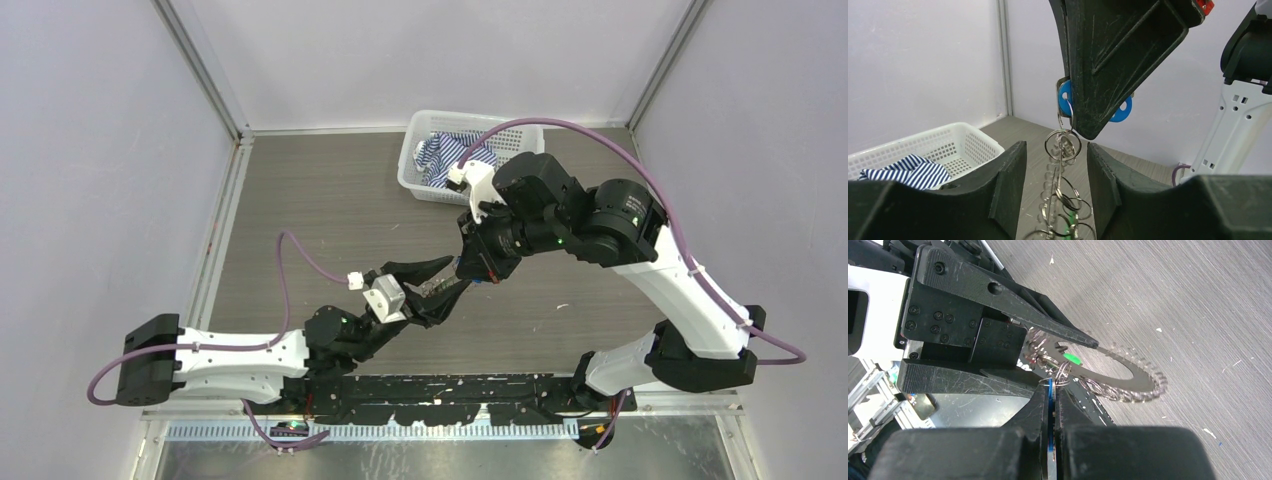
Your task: Remove the keys from the keyring
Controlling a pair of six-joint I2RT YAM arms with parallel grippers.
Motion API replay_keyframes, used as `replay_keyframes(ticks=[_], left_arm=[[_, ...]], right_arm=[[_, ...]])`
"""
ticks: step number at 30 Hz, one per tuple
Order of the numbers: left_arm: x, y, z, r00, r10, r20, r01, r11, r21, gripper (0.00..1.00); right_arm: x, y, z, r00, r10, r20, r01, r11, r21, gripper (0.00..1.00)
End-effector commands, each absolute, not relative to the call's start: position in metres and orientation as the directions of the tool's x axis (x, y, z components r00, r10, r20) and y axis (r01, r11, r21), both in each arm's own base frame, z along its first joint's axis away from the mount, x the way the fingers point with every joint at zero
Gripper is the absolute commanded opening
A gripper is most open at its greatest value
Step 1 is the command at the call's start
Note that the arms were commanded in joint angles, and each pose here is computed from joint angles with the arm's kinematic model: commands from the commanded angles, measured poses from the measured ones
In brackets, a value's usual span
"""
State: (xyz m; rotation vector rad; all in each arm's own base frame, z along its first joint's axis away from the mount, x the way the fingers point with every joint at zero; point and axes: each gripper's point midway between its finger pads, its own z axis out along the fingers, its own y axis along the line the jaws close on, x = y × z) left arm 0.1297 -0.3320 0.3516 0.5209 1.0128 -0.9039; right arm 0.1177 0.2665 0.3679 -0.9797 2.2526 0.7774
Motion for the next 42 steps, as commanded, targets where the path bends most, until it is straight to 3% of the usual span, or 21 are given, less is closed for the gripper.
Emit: replay_keyframes(ticks=[1, 9, 24, 42], left_arm=[[0.13, -0.325, 0.375, 0.214, -0.494, -0.843, 0.837, 0.538, -0.103, 0.49], [0.13, -0.334, 0.366, 0.203, -0.479, -0.854, 0.84, 0.534, -0.099, 0.44], [0.137, -0.329, 0.365, 0.246, -0.513, -0.822, 0.811, 0.573, -0.115, 0.43], [0.136, -0.337, 0.352, 0.323, -0.441, -0.838, 0.794, 0.608, -0.013, 0.38]], right_arm=[[0.122, 0.273, 0.382, -0.555, -0.404, -0.727, -0.782, 0.551, 0.29, 0.01], [0.125, 0.275, 0.385, -0.56, -0.391, -0.73, -0.774, 0.56, 0.295, 0.01], [0.127, 0.277, 0.382, -0.576, -0.379, -0.724, -0.758, 0.578, 0.301, 0.01], [0.127, 0.278, 0.388, -0.574, -0.373, -0.729, -0.76, 0.575, 0.304, 0.01]])
